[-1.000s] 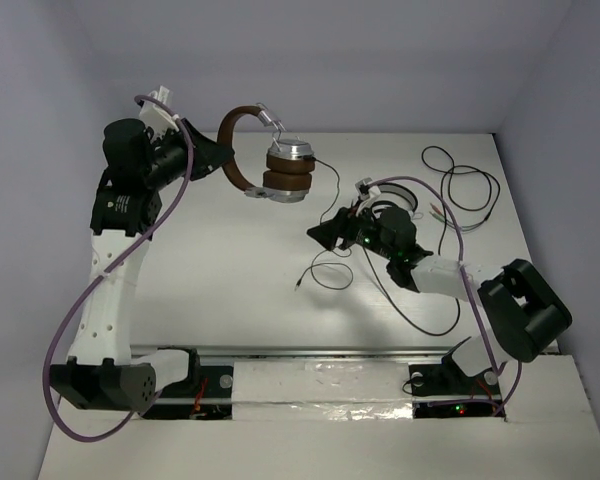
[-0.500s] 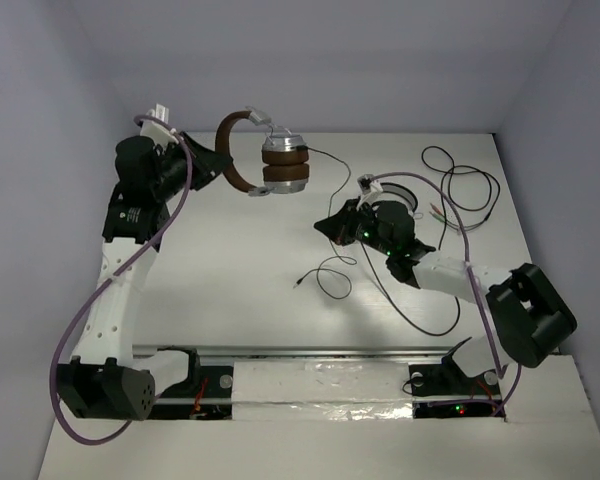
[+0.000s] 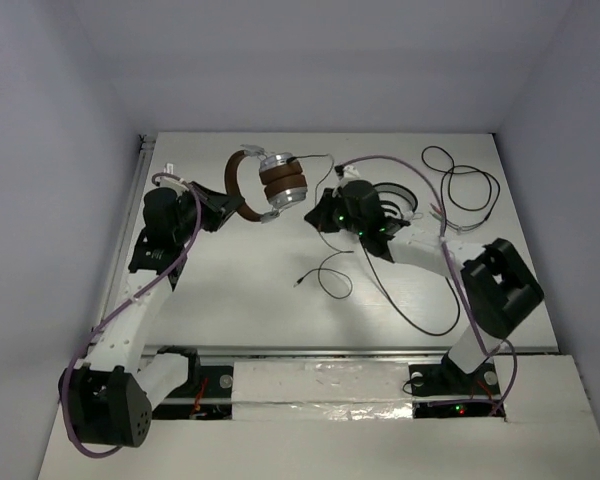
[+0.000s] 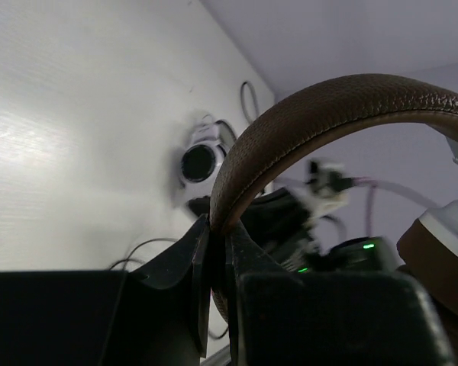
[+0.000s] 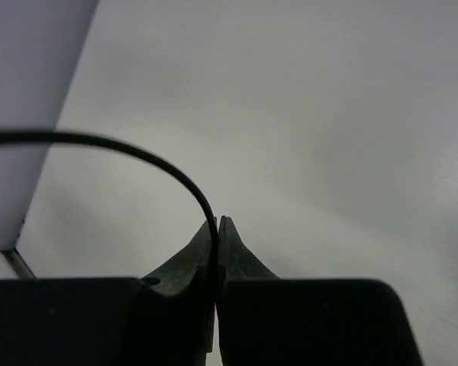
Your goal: Wrap the headphones
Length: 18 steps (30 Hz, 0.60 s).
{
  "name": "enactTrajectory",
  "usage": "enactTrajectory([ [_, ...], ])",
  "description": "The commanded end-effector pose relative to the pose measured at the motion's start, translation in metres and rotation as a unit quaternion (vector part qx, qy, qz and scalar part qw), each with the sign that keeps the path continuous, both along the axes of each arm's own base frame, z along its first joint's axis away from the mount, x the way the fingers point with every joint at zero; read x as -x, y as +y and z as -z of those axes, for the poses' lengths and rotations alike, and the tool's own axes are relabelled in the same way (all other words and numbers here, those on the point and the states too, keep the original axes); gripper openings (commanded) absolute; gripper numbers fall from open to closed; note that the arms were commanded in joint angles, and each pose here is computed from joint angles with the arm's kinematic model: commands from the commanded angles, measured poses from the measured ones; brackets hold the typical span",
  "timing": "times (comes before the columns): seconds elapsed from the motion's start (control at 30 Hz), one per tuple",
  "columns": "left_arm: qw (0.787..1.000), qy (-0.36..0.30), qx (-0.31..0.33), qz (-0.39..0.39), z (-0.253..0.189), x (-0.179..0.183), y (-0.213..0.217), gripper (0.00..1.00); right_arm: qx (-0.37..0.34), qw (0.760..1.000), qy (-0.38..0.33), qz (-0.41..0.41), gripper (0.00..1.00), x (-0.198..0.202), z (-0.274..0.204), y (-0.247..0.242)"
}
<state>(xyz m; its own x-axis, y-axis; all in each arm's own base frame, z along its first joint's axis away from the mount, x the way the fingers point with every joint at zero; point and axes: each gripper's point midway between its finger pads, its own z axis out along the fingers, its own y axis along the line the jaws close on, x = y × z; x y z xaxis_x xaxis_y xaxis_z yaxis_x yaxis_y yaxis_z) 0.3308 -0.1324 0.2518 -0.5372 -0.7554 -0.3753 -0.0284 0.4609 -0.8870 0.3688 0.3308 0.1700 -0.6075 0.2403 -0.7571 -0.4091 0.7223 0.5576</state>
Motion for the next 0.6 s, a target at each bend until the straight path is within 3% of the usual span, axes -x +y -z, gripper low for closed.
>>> enactTrajectory([
  [0.0,0.988,-0.111,0.105,-0.027,-0.076,-0.002,-0.007,0.00,0.017,0.998,0.033,-0.057,0.00,0.037,0.019,0.046],
  [0.17,0.973,-0.119,0.167,-0.103,-0.078,-0.017,0.013,0.00,0.034,0.993,0.046,-0.103,0.00,0.090,0.035,0.085],
  [0.3,0.966,-0.127,0.161,-0.154,-0.075,-0.023,0.026,0.00,0.044,0.991,0.042,-0.120,0.00,0.122,0.033,0.096],
  [0.47,0.961,-0.123,0.087,-0.231,-0.063,-0.025,0.041,0.00,0.075,0.987,0.036,-0.140,0.00,0.164,0.031,0.108],
  [0.57,0.952,-0.110,-0.003,-0.287,-0.047,-0.022,0.058,0.00,0.087,0.985,0.037,-0.143,0.00,0.185,0.028,0.100],
])
